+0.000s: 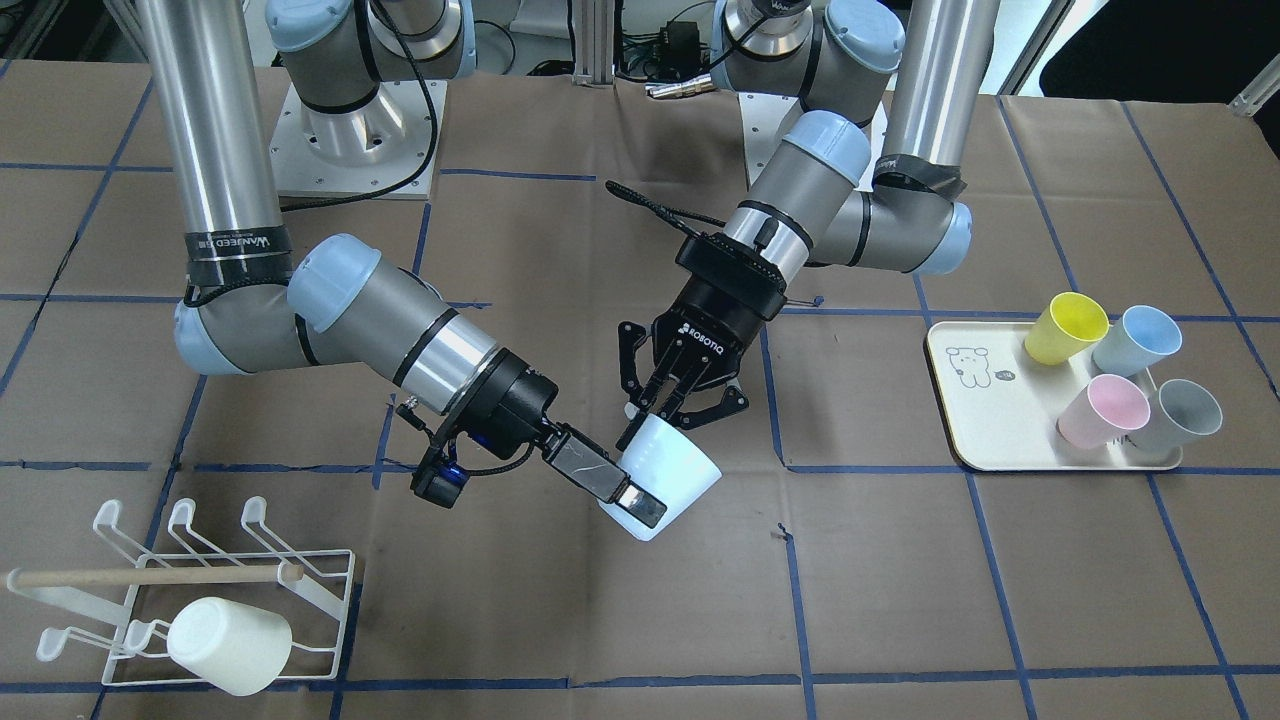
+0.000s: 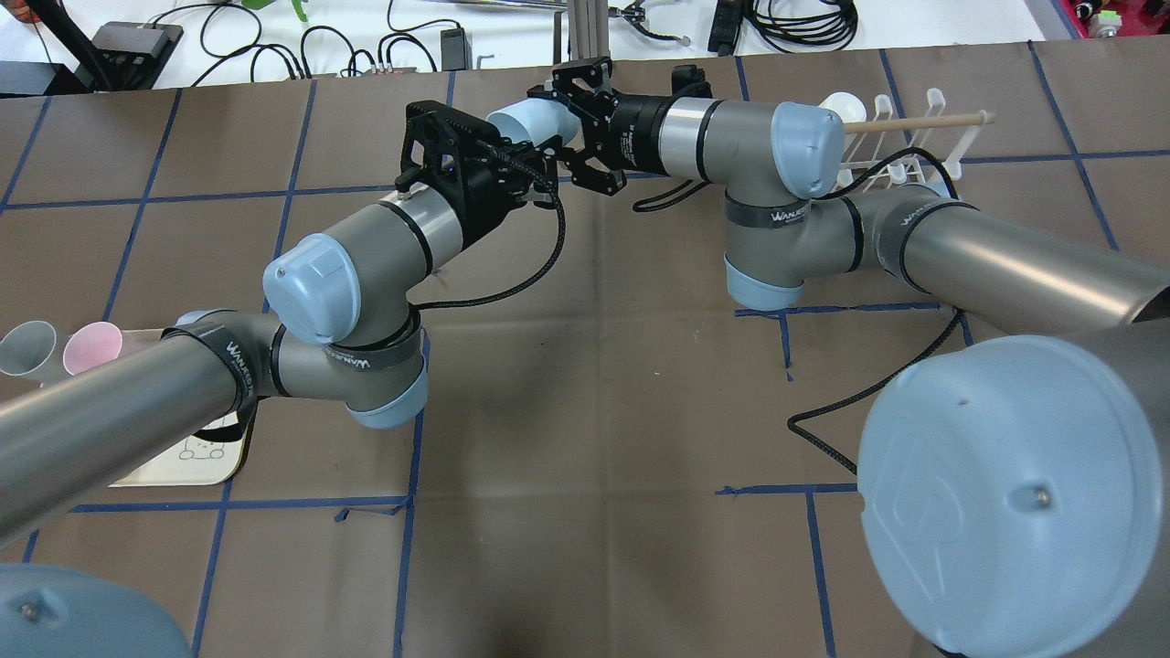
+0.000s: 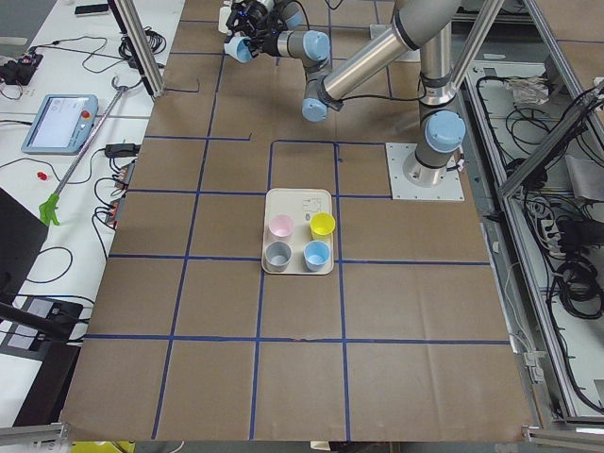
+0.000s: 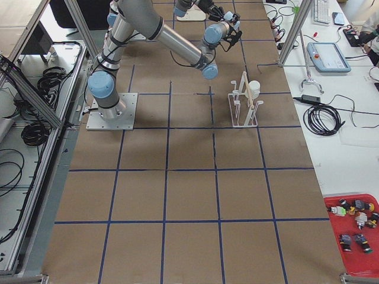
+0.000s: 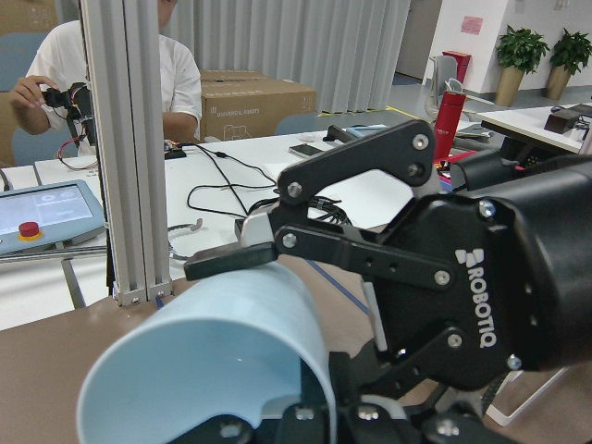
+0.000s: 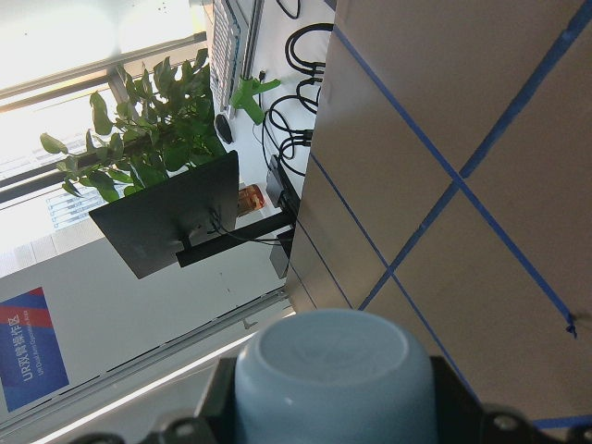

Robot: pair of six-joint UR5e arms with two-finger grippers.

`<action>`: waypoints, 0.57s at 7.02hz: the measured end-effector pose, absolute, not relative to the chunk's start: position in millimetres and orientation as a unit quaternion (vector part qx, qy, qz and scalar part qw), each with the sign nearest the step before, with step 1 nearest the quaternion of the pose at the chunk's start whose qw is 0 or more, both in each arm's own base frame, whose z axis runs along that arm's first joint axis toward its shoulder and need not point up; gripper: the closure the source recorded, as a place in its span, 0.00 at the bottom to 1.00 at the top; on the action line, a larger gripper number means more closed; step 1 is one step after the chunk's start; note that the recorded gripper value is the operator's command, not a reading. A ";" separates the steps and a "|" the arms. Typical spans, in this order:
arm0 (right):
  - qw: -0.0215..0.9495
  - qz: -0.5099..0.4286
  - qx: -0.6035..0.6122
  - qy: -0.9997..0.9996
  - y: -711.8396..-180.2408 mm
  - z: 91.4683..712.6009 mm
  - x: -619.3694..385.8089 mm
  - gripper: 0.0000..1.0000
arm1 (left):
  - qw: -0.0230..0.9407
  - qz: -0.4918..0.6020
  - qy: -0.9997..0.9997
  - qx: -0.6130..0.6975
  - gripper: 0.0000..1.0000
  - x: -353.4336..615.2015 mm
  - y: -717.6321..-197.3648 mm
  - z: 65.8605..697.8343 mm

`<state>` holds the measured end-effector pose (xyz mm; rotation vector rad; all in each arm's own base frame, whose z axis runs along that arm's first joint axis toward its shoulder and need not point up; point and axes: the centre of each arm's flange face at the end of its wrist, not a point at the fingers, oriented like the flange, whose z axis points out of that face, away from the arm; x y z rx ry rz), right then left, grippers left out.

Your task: Transfer IKEA cup to right arm and place on rack

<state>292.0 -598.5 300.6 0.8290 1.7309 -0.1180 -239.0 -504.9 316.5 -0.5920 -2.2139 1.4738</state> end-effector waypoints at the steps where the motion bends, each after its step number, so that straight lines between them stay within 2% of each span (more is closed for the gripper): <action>1: 0.573 -0.049 0.354 0.737 -599.0 301.6 292.0 0.44 | 0.206 0.532 -0.793 -0.213 0.11 -238.8 -504.8 319.7; 2: 0.574 -0.049 0.355 0.736 -599.3 302.2 292.0 0.44 | 0.206 0.534 -0.792 -0.214 0.02 -238.3 -504.4 322.6; 4: 0.575 -0.049 0.354 0.736 -599.4 303.3 292.0 0.44 | 0.207 0.535 -0.791 -0.213 0.01 -235.3 -503.2 324.2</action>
